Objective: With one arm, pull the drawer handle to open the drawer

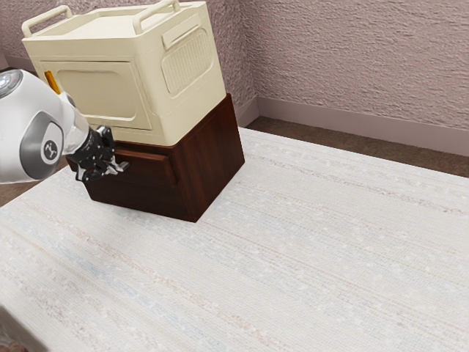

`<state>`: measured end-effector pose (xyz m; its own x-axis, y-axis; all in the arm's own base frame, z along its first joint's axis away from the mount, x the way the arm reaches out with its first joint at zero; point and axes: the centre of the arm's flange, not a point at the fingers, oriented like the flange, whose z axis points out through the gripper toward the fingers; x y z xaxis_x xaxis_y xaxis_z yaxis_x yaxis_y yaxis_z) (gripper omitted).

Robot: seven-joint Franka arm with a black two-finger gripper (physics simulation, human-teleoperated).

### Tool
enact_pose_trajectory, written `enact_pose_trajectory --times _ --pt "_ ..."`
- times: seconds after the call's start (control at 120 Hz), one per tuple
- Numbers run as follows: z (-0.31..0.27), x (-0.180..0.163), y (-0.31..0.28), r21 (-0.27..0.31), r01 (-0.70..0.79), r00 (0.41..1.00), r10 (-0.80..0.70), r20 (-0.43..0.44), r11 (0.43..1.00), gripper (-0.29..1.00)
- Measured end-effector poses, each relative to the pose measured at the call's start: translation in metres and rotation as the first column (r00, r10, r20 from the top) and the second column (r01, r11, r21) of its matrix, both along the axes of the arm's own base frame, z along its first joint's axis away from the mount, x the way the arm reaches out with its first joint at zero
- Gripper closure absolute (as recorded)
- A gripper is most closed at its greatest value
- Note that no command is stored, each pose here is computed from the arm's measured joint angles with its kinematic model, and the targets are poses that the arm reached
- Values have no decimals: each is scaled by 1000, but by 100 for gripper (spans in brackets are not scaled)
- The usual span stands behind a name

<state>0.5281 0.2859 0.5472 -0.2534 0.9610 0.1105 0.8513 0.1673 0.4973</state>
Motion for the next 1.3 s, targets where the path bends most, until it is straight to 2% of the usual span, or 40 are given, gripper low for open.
enact_pose_trajectory --times 0.433,0.667,1.3 --pt "-4 -22 2 -35 -3 1000 2 -30 999 78" --pt "-4 -45 6 -68 -15 999 13 -30 998 79" --pt "-7 -71 1 -109 -16 999 13 -32 994 79"
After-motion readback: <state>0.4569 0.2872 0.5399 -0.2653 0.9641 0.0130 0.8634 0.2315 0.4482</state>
